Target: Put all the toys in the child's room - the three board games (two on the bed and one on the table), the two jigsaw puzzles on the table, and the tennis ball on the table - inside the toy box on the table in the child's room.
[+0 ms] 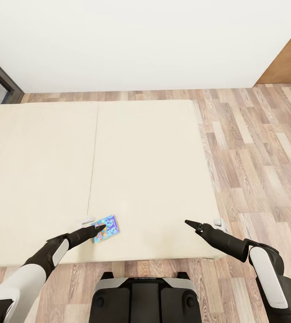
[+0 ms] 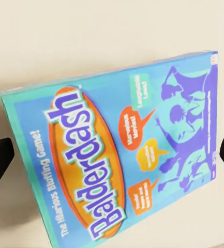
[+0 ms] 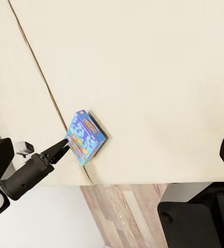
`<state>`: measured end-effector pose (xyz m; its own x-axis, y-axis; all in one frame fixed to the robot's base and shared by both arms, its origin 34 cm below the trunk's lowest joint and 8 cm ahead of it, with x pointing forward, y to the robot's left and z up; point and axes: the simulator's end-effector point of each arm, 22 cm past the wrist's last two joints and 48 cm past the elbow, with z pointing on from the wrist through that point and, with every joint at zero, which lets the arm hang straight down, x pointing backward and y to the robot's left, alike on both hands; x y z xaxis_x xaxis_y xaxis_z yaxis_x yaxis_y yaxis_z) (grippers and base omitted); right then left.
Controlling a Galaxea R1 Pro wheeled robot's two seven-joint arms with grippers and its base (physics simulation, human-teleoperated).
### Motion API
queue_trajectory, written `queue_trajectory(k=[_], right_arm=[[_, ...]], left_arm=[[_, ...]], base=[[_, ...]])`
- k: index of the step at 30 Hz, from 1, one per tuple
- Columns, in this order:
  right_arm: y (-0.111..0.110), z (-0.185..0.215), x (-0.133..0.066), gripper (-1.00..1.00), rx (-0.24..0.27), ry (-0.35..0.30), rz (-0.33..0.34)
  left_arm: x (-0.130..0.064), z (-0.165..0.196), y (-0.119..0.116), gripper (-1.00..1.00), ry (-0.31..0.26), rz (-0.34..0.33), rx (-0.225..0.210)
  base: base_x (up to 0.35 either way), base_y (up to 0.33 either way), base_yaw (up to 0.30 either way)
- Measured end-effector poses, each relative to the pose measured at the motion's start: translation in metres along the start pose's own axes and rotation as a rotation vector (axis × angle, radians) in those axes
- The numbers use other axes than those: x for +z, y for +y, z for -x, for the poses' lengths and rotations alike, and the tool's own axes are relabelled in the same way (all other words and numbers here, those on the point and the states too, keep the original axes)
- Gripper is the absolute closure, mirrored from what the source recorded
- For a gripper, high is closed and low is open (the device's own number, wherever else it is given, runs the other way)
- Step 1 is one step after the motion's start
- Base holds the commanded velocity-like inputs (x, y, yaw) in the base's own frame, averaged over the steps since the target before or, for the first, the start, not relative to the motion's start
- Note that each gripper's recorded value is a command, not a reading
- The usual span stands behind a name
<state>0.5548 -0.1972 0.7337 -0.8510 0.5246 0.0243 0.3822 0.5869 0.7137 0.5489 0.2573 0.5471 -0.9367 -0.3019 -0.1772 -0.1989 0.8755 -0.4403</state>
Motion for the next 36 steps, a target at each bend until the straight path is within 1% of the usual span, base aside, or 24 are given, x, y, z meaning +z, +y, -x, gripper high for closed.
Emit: queue_trajectory(k=[20, 36], right_arm=[[-0.0002, -0.0007, 0.0004, -1.0, 0.001, 0.002, 0.0], [-0.0002, -0.0007, 0.0004, -1.0, 0.001, 0.002, 0.0]], left_arm=[[0.0006, 0.0052, -0.0073, -1.0, -0.013, -0.022, 0.006], [0.0003, 0.0064, -0.0075, -1.0, -0.015, -0.023, 0.009]], base=[[0.0, 0.0, 0.0], [0.0, 0.0, 0.0]])
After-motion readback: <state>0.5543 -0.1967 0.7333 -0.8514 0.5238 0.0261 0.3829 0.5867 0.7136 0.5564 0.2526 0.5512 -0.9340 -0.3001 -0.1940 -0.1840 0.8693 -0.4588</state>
